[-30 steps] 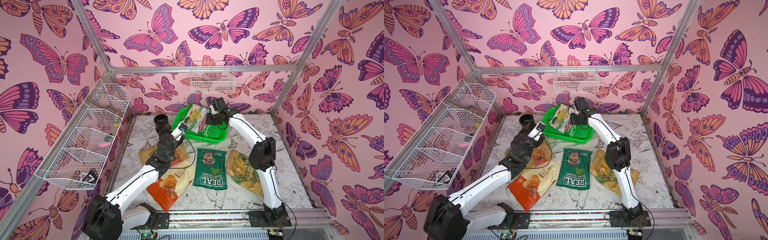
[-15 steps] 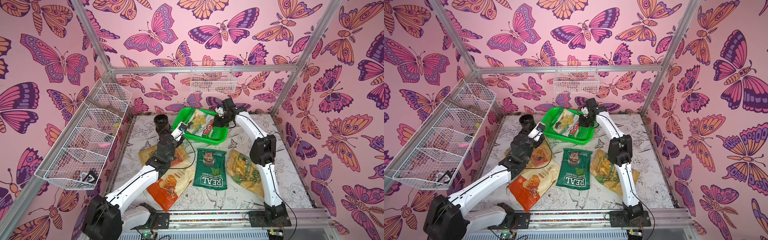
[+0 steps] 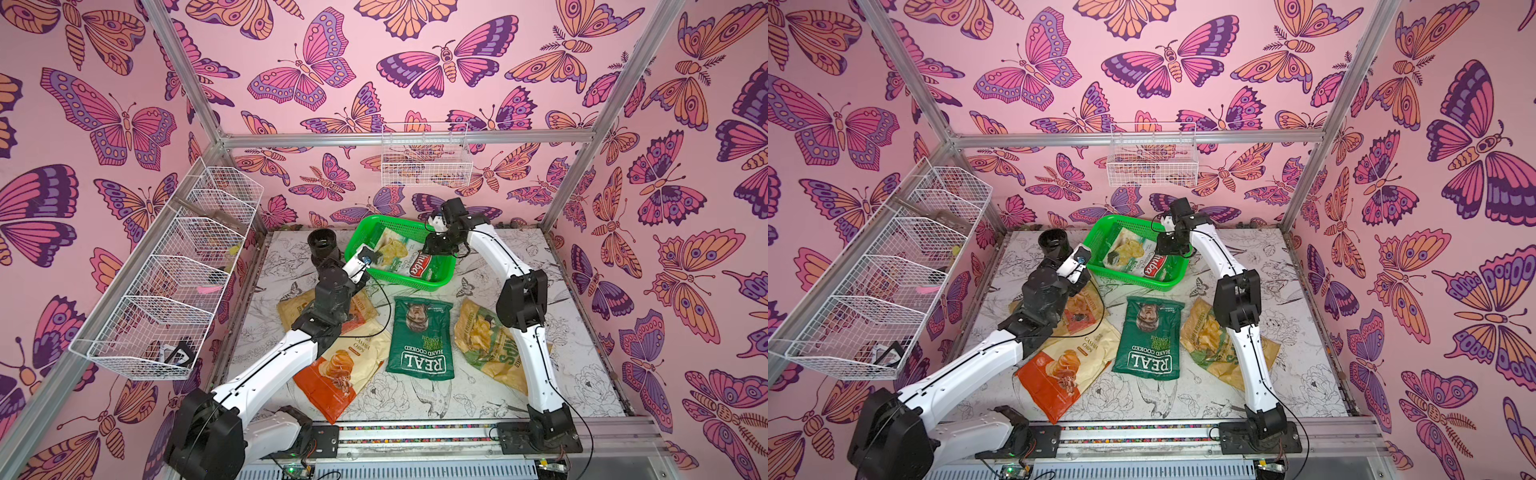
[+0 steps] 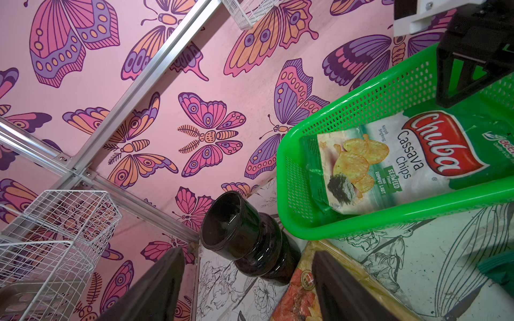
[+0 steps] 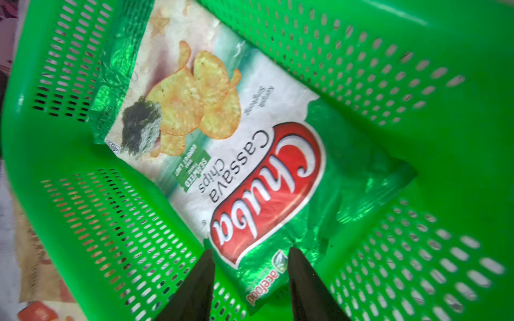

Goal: Put the potato chips into the basket
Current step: Place the potato chip in the basket.

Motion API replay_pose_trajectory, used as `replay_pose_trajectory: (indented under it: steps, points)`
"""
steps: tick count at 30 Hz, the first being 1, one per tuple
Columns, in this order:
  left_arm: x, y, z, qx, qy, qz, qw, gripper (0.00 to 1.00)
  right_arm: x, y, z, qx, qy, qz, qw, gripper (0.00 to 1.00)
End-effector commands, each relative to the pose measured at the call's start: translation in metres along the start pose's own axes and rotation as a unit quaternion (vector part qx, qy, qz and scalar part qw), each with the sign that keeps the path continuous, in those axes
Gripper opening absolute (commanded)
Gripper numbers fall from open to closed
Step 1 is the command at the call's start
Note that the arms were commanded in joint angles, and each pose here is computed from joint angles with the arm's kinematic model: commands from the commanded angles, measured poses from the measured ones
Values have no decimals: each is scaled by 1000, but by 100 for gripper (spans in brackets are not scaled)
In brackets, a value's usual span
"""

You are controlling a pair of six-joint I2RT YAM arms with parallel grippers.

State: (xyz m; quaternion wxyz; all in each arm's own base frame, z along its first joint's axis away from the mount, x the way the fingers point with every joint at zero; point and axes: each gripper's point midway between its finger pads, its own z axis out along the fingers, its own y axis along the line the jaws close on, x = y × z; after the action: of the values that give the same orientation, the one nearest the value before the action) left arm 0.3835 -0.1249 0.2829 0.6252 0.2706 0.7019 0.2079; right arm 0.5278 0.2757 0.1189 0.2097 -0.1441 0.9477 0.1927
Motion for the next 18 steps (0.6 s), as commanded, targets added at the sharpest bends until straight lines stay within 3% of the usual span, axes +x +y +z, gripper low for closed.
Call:
replay_pose_trajectory:
  steps: [1,5,11,18]
  points:
    - [3,3,1,-11,3,3,1000,79,-17,-18,-6,64,-35,-7,997,52]
    - [4,1,4,-10,6,3,1000,79,-24,-16,-19,101,-54,-19,993,54]
    - [9,-12,10,12,17,-4,1000,80,-9,7,-10,87,-35,-44,995,55]
    - [19,-46,20,65,46,2,997,80,-4,2,-41,115,-44,4,992,56]
